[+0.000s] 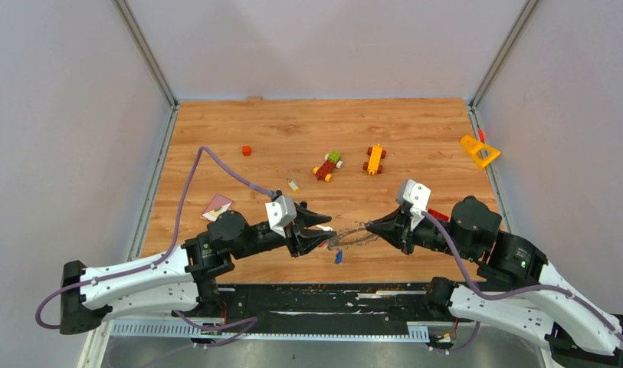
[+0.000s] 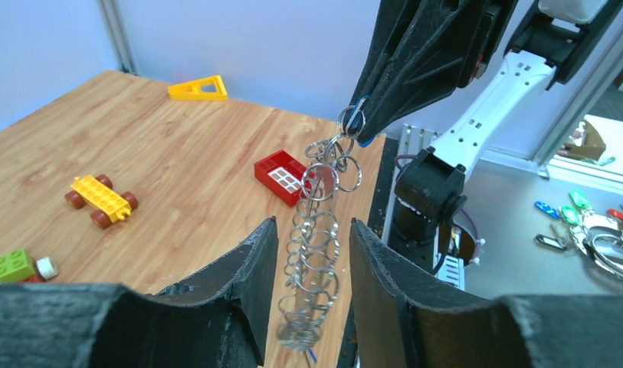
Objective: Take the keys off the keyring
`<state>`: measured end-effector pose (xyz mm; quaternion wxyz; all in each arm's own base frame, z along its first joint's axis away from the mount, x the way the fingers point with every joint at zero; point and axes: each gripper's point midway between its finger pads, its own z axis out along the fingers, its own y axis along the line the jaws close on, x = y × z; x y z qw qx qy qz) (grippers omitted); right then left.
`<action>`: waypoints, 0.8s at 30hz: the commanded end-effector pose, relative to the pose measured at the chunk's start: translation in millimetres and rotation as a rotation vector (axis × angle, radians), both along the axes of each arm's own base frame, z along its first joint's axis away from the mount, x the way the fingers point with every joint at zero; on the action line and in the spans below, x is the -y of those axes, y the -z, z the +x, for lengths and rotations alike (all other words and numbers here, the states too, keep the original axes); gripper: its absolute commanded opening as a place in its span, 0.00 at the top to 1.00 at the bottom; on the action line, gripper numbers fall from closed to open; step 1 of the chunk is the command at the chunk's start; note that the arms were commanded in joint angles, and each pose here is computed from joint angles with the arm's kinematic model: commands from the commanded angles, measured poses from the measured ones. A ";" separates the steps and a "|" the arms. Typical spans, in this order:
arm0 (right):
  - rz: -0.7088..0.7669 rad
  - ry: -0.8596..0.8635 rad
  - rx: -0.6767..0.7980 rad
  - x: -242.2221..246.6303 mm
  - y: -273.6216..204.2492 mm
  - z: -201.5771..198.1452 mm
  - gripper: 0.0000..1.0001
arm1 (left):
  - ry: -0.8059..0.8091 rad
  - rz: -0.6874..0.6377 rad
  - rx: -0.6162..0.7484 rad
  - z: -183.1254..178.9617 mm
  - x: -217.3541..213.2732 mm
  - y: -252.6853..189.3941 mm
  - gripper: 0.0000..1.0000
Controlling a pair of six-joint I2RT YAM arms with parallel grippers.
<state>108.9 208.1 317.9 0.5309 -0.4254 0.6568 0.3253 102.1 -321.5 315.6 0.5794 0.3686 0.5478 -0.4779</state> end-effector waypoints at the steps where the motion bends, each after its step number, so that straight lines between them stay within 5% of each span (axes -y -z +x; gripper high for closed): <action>1: 0.031 -0.137 0.059 -1.7 -25.2 -21.7 1.00 | 0.088 -0.057 0.055 -13.4 7.3 -30.2 0.55; 12: 0.064 -0.285 0.085 -7.4 -27.3 -45.4 1.00 | 0.312 -0.058 0.053 -45.4 32.4 -35.3 0.68; 24: 0.097 -0.280 0.088 -10.9 -33.9 -44.1 1.00 | 0.344 -0.061 0.046 -47.6 43.1 -32.3 0.64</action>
